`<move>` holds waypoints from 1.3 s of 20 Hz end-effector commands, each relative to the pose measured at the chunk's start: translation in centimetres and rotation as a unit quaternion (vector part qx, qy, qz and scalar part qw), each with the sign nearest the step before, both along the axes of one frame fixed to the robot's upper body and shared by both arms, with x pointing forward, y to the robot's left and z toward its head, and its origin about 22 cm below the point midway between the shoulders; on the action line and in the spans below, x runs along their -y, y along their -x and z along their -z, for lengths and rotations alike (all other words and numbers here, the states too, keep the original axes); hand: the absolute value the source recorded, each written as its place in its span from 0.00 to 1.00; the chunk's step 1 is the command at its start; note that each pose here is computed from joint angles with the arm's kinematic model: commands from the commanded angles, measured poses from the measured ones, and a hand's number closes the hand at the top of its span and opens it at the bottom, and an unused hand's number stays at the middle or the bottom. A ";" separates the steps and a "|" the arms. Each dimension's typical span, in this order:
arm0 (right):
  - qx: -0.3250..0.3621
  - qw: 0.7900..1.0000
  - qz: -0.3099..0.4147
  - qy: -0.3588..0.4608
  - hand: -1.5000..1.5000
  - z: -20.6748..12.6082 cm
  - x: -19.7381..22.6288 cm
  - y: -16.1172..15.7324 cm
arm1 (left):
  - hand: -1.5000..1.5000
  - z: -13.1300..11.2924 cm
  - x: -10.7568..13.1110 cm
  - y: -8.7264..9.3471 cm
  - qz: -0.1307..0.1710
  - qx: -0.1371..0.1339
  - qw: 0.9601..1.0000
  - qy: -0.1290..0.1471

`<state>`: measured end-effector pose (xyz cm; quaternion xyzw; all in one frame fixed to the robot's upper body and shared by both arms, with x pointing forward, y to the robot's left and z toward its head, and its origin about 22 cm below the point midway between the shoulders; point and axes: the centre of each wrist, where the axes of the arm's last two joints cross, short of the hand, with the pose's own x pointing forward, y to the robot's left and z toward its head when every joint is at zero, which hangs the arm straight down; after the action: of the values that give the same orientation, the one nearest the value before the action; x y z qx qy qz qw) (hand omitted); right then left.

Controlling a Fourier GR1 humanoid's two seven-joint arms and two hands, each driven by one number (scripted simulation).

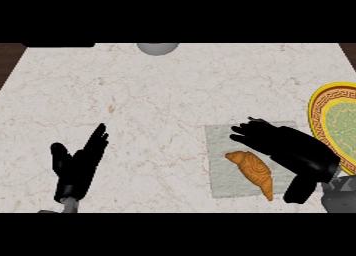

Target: Pick the croissant from the placemat and place it in the plate

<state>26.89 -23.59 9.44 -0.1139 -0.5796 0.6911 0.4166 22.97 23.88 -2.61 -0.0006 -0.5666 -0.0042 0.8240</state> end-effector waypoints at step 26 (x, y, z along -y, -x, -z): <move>0.032 0.990 -0.033 0.136 1.00 7.6 -1.2 -1.3 | 0.50 0.9 0.8 -0.9 -0.002 -0.011 1.000 0.003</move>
<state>27.06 -21.60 2.40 -0.1783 -0.5217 0.7428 0.3799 23.79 23.95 -2.73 -0.0005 -0.5688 -0.0055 0.8224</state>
